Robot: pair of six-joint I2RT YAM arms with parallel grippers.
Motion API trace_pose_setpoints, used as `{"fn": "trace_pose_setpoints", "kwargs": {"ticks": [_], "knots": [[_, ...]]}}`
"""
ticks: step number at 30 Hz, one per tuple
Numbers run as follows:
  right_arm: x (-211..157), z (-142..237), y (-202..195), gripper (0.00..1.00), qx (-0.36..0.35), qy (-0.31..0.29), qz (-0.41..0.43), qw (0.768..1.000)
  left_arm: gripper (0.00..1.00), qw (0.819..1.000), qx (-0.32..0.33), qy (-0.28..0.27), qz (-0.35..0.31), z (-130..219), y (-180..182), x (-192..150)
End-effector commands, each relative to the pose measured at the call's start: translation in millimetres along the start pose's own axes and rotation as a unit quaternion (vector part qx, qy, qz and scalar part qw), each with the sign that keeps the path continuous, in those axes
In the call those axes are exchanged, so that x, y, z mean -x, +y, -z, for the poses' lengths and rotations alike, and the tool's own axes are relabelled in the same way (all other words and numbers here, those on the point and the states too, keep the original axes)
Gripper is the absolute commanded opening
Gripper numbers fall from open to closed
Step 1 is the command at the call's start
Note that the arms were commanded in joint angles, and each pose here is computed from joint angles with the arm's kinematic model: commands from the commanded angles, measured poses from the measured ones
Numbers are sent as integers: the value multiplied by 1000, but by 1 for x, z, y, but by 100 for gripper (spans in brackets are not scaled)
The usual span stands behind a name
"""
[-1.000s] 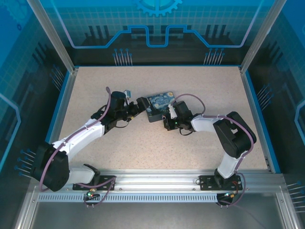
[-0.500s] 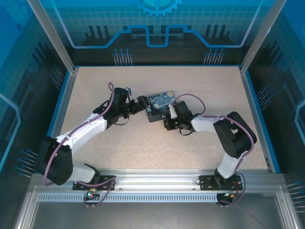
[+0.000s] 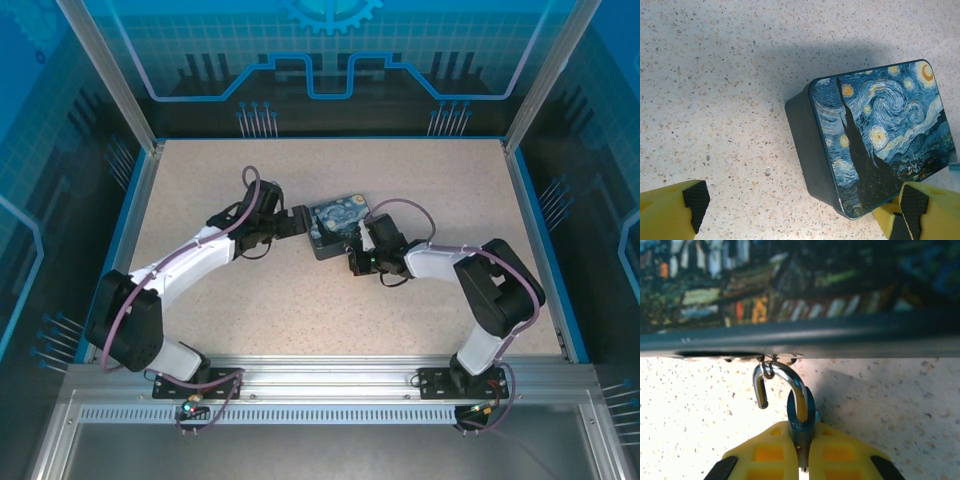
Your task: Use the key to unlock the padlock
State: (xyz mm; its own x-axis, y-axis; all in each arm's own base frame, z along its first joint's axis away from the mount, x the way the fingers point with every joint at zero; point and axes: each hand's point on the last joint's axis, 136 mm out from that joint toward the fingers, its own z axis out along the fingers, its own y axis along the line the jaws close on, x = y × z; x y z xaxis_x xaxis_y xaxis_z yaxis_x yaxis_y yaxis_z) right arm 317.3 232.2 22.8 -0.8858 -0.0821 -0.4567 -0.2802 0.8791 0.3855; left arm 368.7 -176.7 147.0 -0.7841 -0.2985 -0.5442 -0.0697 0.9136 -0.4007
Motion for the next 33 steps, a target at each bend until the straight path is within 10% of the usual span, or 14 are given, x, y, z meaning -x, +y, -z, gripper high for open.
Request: {"fn": "trace_pose_setpoints", "kwargs": {"ticks": [1, 33], "knots": [[-23, 7, -12, 0, -27, 30, -12, 999, 99, 999, 12, -11, -39, 5, -8, 5], [-33, 26, -21, 0, -18, 13, -102, 994, 99, 971, 123, 19, -204, -50, -18, -40]]}}
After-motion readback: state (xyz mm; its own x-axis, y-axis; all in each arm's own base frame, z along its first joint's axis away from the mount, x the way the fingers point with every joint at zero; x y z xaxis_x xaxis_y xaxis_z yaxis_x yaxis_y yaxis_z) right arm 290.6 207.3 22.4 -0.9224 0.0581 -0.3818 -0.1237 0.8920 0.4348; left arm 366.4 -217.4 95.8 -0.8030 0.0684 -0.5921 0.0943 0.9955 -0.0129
